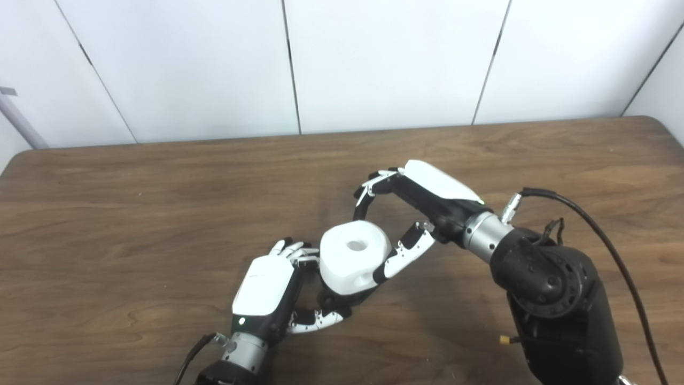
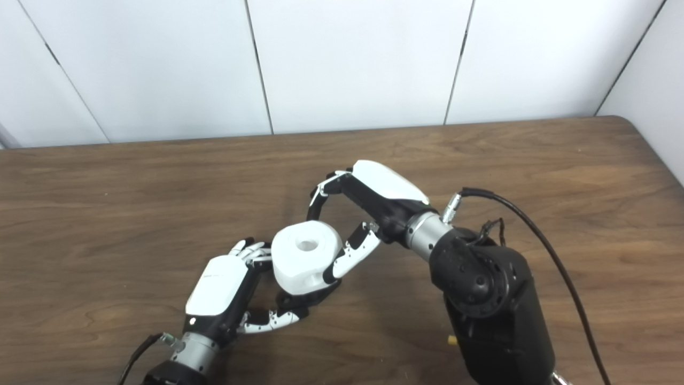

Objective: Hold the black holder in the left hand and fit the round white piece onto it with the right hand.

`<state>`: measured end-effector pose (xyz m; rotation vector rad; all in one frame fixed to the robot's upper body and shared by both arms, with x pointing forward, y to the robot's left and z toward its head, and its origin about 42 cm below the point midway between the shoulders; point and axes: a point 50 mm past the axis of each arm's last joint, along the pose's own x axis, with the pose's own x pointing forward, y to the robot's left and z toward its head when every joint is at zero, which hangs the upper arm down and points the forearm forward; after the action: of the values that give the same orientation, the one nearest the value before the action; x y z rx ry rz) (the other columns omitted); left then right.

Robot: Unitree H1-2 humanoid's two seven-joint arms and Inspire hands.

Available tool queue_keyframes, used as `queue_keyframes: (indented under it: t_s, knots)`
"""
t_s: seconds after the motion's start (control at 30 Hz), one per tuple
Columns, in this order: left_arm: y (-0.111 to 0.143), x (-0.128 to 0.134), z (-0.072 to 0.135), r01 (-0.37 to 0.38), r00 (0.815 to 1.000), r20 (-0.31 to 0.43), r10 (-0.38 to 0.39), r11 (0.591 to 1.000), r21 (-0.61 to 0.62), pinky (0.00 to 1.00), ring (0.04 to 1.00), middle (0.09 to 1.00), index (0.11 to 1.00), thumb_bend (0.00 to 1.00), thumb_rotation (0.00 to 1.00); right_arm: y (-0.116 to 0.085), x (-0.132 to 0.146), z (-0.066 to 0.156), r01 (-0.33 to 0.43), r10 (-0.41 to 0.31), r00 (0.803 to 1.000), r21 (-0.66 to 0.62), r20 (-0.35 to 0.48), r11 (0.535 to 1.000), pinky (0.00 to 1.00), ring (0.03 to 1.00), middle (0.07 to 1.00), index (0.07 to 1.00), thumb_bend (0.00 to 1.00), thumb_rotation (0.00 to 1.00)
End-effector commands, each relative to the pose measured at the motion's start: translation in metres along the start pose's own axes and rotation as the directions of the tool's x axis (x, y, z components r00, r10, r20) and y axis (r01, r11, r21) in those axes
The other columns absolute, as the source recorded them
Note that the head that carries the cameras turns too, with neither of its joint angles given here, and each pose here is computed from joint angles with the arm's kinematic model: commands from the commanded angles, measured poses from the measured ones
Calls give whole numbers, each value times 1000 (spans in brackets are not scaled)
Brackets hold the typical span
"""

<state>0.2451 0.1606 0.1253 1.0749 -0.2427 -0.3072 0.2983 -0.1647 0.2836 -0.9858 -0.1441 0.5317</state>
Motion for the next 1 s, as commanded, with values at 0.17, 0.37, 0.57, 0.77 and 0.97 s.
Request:
queue_keyframes:
  t_s: [0.17,0.37,0.57,0.77,0.97]
  knots:
    - [-6,-2,2,48,999,10,-48,999,21,957,863,761,486,519,45,-8,3,5,63,-63,998,-15,26,998,1000,931,799,482,524,134]
    - [-6,-2,2,42,999,16,-42,999,19,949,860,760,486,519,45,-8,3,4,60,-60,998,-17,27,998,1000,939,801,482,524,133]
    - [-5,-3,2,42,999,14,-42,999,14,951,862,760,486,519,45,-8,4,3,58,-57,998,-21,27,998,1000,937,797,482,524,133]
    - [-4,-3,3,45,999,12,-45,999,18,952,863,762,486,519,45,-9,5,2,60,-59,998,-23,23,998,1000,937,798,482,524,133]
    - [-3,-4,2,46,999,12,-47,999,18,952,863,760,486,519,45,-10,6,1,57,-56,998,-31,21,998,1000,940,801,482,524,133]
